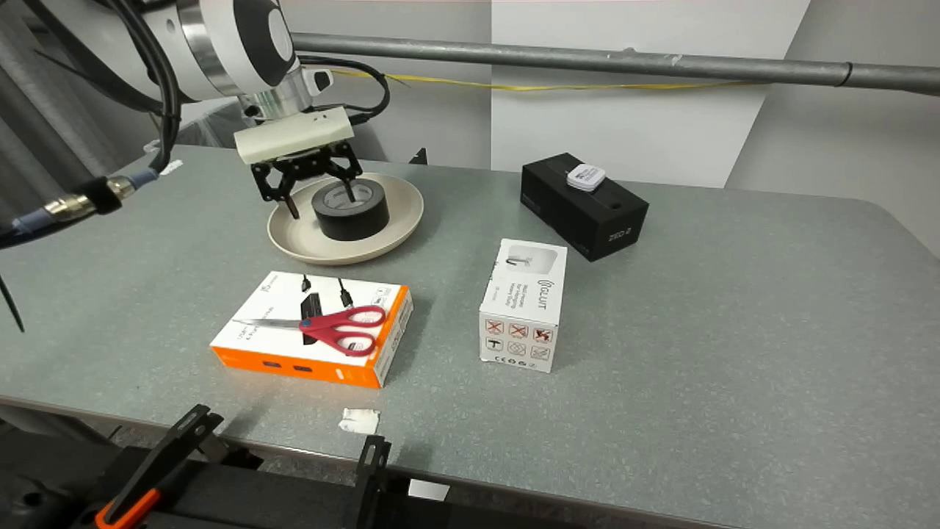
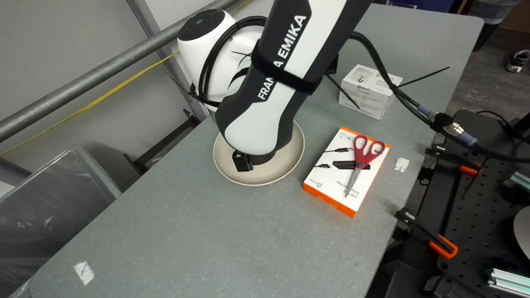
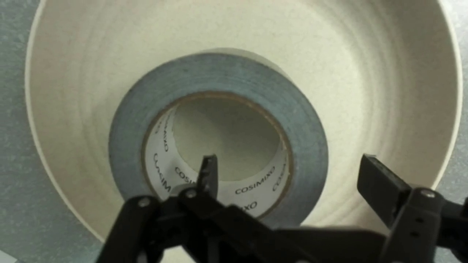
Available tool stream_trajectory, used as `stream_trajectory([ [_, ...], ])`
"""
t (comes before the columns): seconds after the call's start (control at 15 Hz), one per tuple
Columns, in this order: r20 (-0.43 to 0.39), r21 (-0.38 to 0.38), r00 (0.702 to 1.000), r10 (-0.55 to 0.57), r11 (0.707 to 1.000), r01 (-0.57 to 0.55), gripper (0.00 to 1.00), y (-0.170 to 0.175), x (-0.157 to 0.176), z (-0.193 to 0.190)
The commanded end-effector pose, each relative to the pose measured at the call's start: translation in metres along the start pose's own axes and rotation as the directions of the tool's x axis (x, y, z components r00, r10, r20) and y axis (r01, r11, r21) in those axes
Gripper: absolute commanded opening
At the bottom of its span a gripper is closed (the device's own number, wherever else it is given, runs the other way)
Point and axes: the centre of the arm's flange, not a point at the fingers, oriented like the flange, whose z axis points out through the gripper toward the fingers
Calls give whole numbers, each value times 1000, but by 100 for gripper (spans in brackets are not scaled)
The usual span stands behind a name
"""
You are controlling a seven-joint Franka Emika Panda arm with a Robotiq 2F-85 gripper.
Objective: Place the black masking tape on the white plate
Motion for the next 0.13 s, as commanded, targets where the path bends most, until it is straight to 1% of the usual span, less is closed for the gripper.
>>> stream_trajectory([
  [0.0, 0, 0, 1000, 0, 1000, 0, 100, 0, 0, 0],
  [0.07, 0, 0, 1000, 1, 1000, -1, 100, 0, 0, 0],
])
